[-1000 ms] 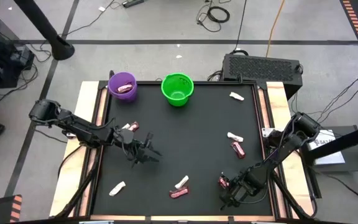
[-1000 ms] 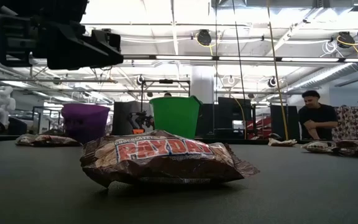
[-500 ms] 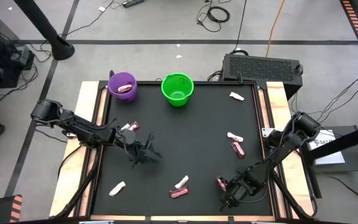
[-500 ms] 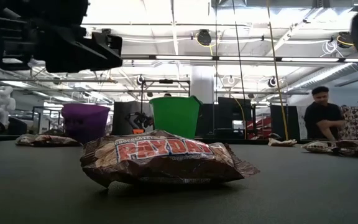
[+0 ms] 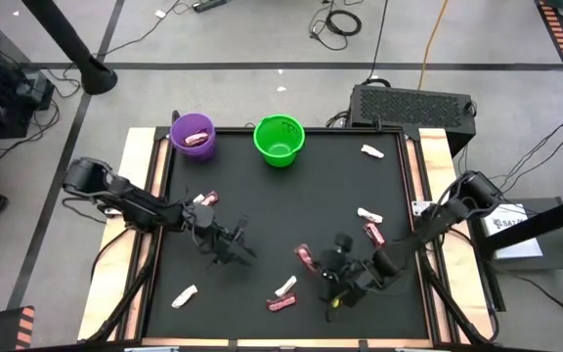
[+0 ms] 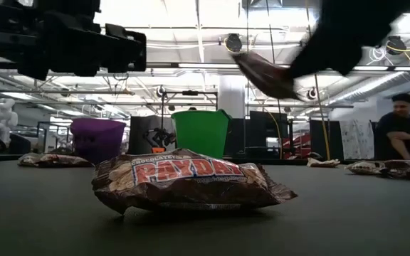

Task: Sort candy by brand, put in halloween buckets
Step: Put the brown chocolate bar into the purple bucket

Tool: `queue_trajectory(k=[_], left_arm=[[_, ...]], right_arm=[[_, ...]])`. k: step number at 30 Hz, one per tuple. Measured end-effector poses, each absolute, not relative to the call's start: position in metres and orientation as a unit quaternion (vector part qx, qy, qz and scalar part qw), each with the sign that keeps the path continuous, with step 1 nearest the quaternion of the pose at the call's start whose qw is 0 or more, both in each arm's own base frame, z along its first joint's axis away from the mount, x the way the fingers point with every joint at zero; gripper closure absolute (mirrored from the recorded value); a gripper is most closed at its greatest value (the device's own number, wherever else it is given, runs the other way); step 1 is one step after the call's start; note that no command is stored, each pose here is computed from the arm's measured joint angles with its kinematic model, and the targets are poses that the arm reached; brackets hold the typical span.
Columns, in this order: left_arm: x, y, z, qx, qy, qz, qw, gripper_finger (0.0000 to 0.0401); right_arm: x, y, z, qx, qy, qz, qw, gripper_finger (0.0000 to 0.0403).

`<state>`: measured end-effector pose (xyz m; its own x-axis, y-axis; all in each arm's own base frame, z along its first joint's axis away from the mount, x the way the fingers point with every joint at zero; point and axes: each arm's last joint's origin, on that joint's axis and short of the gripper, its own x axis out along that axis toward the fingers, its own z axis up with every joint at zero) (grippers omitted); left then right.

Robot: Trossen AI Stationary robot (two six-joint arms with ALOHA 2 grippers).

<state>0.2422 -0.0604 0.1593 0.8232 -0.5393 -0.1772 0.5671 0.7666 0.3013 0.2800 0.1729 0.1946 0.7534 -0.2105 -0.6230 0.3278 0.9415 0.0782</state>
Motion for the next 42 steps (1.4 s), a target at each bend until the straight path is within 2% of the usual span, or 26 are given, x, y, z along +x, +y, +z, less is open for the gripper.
queue_trajectory(k=[6,10,14,22,27,42], left_arm=[[0.250,-0.057,0.154,0.136,0.021,-0.274,0.952,0.0272],[0.254,-0.046,0.156,0.088,0.029,-0.210,0.973,0.0272],[0.257,-0.033,0.162,0.036,0.010,-0.127,0.991,0.0272],[0.267,-0.012,0.170,-0.057,0.010,-0.085,0.995,0.0272],[0.277,-0.006,0.174,-0.075,0.040,-0.099,0.991,0.0272],[0.289,-0.005,0.188,-0.078,0.029,-0.098,0.992,0.0275]], right_arm=[[0.304,0.157,0.208,0.021,0.262,-0.117,0.958,0.0403],[0.311,0.149,0.211,-0.005,0.251,-0.118,0.961,0.0403],[0.316,0.138,0.211,-0.001,0.251,-0.134,0.959,0.0403],[0.323,0.119,0.211,0.007,0.251,-0.163,0.954,0.0402],[0.326,0.111,0.211,0.010,0.250,-0.174,0.952,0.0402],[0.327,0.109,0.210,-0.005,0.254,-0.173,0.952,0.0402]])
